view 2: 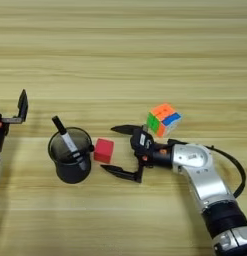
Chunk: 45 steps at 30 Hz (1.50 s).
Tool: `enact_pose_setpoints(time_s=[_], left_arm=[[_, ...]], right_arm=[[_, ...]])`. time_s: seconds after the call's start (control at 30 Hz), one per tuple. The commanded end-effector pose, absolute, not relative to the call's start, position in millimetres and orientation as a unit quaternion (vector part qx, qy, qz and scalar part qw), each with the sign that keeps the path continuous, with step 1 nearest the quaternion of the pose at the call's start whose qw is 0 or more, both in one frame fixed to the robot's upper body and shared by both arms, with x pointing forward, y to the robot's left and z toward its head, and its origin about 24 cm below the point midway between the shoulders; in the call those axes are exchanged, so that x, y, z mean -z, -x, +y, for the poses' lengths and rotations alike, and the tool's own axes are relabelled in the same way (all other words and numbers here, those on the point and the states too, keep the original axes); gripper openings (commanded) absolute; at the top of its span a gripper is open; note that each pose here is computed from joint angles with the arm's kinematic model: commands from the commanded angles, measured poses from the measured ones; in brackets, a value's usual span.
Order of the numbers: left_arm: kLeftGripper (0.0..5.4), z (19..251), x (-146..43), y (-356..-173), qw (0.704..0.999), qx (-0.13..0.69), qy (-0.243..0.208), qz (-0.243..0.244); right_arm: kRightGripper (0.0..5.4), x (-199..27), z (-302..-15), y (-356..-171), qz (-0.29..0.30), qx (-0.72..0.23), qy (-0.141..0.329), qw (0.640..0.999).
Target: Move the objects on the table
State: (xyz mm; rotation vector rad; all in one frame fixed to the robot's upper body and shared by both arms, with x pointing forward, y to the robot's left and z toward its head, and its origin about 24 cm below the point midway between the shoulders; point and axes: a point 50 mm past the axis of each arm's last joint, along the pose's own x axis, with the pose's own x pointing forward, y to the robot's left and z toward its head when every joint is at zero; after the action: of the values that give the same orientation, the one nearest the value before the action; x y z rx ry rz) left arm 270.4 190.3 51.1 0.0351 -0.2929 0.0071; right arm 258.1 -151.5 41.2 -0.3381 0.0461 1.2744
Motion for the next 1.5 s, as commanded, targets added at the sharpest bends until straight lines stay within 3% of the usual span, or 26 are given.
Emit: enact_pose_setpoints(time_s=[0.03,0.27,1.13,1.5], left_arm=[[5.4,190,-52.4,-269.5,0.989,-0.002,-0.021,-0.15],[5.4,189,-52.8,-268.5,0.988,0.0,-0.021,-0.151],[5.4,188,-54.0,-268.2,0.988,0.001,-0.021,-0.151],[5.4,188,-54.0,-269.7,0.988,0.002,-0.021,-0.151]], right_arm=[[5.39,-41,-148,-260.3,0.025,-0.595,0.161,0.787],[5.39,-36,-148,-261.8,0.035,-0.591,0.163,0.79],[2.42,-29,-149,-265.1,0.052,-0.581,0.163,0.796],[2.27,-34,-153,-267.2,0.048,-0.581,0.164,0.796]])
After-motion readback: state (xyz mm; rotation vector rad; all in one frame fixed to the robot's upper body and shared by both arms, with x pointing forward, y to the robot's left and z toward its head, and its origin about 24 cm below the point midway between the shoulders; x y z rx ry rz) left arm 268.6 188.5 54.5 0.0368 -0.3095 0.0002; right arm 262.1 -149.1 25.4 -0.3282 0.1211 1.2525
